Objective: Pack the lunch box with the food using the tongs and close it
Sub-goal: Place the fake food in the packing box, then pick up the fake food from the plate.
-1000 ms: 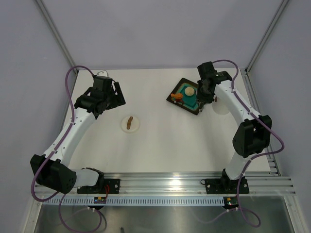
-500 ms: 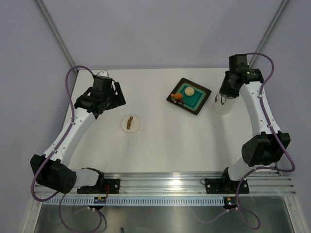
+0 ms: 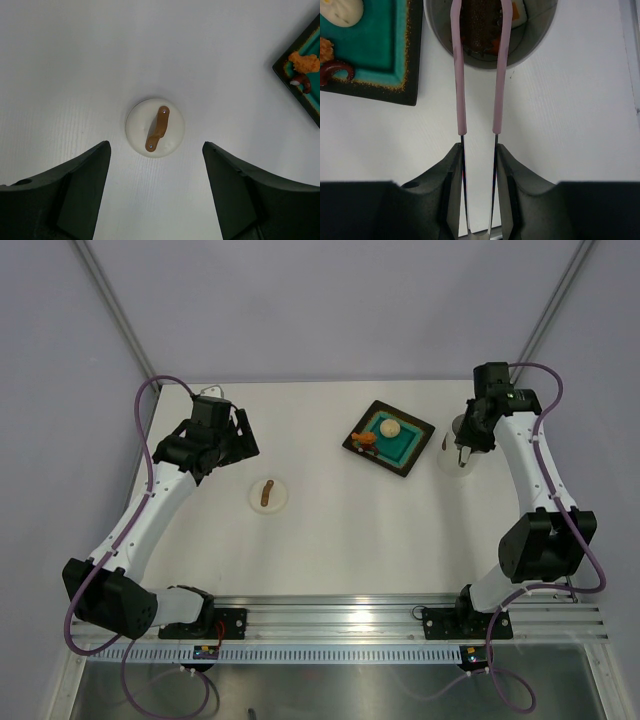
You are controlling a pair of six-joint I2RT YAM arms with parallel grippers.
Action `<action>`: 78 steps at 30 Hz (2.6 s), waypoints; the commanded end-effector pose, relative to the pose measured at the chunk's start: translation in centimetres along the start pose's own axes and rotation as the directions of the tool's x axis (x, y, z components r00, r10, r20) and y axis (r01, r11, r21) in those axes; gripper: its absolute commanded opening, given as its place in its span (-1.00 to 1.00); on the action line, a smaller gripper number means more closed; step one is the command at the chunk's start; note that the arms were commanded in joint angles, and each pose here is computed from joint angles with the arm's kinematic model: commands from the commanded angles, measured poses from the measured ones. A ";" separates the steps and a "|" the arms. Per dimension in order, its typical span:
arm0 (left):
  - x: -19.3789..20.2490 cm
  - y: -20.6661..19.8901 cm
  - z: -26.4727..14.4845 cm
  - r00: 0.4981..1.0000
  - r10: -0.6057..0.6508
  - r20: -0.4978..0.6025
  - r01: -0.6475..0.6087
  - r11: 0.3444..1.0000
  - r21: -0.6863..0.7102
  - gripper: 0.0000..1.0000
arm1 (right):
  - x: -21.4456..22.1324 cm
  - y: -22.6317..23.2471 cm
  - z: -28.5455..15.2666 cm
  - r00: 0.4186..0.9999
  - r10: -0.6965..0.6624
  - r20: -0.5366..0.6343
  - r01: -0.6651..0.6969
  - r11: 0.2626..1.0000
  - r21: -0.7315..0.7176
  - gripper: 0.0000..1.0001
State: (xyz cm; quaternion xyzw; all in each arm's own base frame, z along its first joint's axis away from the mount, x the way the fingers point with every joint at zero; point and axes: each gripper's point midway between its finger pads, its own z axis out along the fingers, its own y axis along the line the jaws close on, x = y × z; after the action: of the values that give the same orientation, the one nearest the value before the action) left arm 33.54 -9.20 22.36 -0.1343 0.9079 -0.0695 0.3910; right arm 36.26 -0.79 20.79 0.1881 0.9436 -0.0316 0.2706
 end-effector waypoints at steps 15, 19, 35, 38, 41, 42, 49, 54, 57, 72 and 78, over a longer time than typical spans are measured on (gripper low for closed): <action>-1.4 -0.8 -0.2 0.999 -0.001 0.042 -0.001 0.999 0.036 0.56 | -0.3 -0.3 0.9 1.000 -0.008 0.009 0.008 1.000 0.009 -0.21; -1.3 -0.8 -0.1 0.999 -0.002 0.041 0.000 0.999 0.035 0.56 | -0.3 -0.4 0.7 1.000 -0.004 0.013 0.004 1.000 0.009 -0.12; -1.2 -0.7 -0.2 0.999 -0.010 0.046 0.008 0.999 0.042 0.56 | -2.1 0.9 -3.1 0.996 0.020 0.091 -0.012 0.996 -0.083 -0.73; -1.4 -0.8 -0.2 0.999 -0.008 0.047 0.006 0.999 0.039 0.56 | -2.6 1.7 -4.2 0.993 0.020 0.112 -0.007 0.993 -0.115 -0.78; -1.6 -0.8 -0.3 0.999 -0.012 0.053 0.010 0.999 0.038 0.56 | -2.5 3.2 -5.2 0.992 -0.005 0.127 0.022 0.991 -0.133 -0.78; -1.9 -0.9 -0.5 0.998 -0.015 0.063 0.013 0.999 0.039 0.57 | -2.3 3.6 -5.3 0.992 -0.014 0.127 0.031 0.991 -0.128 -0.78; -2.7 -1.3 -0.9 0.997 -0.025 0.070 0.021 0.999 0.048 0.57 | -0.3 10.1 -4.9 0.988 -0.125 0.094 0.143 0.964 -0.223 -0.74; -2.5 -1.2 -0.9 0.998 -0.024 0.066 0.021 0.999 0.046 0.57 | 1.1 12.6 -2.9 0.985 -0.170 0.034 0.173 0.945 -0.276 -0.63; -2.4 -1.0 -0.9 0.998 -0.022 0.065 0.019 0.999 0.038 0.57 | 2.1 13.3 -1.5 0.980 -0.197 -0.015 0.184 0.938 -0.295 -0.54; -2.2 -1.0 -0.7 0.998 -0.017 0.058 0.015 0.999 0.035 0.57 | 5.9 13.5 5.6 0.958 -0.250 -0.136 0.211 0.945 -0.251 -0.34; -2.3 -0.6 -0.6 0.998 -0.017 0.068 0.016 1.000 0.016 0.56 | 7.0 13.4 7.9 0.948 -0.270 -0.170 0.226 0.944 -0.240 -0.33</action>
State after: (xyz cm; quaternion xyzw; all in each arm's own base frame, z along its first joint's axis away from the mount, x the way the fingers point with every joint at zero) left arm 33.77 -9.25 22.89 -0.1354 0.9053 -0.0716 0.3963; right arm 38.71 12.12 11.59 0.0539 0.9817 0.0444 0.1769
